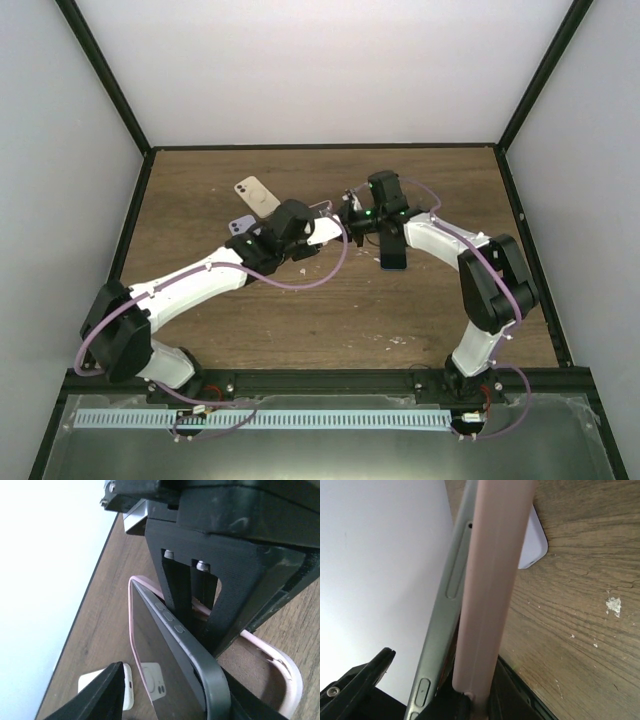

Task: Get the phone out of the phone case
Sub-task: Remove the phone case from the phone.

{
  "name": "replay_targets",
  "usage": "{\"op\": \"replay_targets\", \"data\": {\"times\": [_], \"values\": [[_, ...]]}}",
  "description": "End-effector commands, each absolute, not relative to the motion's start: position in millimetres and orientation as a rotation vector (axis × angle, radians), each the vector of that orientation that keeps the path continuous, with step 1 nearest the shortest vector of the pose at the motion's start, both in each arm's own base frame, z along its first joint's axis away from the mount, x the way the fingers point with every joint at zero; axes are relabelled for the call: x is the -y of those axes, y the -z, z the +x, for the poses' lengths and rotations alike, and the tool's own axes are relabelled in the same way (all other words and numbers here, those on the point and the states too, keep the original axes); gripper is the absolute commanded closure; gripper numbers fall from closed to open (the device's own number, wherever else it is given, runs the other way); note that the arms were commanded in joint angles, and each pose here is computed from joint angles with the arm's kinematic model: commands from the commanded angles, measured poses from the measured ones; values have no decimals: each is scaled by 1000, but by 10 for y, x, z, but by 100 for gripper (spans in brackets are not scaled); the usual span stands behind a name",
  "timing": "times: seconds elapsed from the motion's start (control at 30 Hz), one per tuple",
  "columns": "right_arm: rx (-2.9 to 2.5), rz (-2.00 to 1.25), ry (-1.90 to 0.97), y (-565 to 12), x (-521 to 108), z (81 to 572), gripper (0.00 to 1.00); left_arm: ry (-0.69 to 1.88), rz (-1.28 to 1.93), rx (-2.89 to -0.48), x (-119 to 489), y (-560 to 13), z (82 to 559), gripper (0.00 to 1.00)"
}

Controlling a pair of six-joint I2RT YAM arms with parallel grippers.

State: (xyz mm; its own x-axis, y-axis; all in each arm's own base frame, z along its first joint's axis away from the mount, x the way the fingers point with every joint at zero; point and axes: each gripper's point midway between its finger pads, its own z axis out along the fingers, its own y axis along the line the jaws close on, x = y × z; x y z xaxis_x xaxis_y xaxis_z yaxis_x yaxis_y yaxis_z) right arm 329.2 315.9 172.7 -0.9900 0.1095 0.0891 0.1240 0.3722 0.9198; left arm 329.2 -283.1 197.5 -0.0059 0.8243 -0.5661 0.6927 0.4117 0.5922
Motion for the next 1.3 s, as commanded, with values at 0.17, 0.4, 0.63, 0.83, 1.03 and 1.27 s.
{"op": "replay_targets", "data": {"times": [0.17, 0.4, 0.63, 0.83, 1.03, 1.27], "values": [[2603, 26, 1853, -1920, -3194, 3191, 99, -313, 1252, -1705, 2707, -2124, 3435, 88], [2679, 149, 1841, -1817, -3145, 3202, 99, -302, 1182, -1691, 2571, -2499, 3447, 100], [2769, 271, 1741, -1544, -3081, 3339, 99, -228, 1083, -1709, 2348, -2910, 3414, 100], [2838, 462, 1639, -1304, -3039, 3365, 99, -120, 1026, -1758, 2184, -3045, 3283, 100], [2929, 918, 1506, -1305, -2979, 3426, 99, -24, 865, -1824, 1811, -3153, 3266, 100], [2713, 1553, 1296, -1261, -2941, 3282, 88, 38, 665, -1860, 1406, -3319, 3330, 100]]}}
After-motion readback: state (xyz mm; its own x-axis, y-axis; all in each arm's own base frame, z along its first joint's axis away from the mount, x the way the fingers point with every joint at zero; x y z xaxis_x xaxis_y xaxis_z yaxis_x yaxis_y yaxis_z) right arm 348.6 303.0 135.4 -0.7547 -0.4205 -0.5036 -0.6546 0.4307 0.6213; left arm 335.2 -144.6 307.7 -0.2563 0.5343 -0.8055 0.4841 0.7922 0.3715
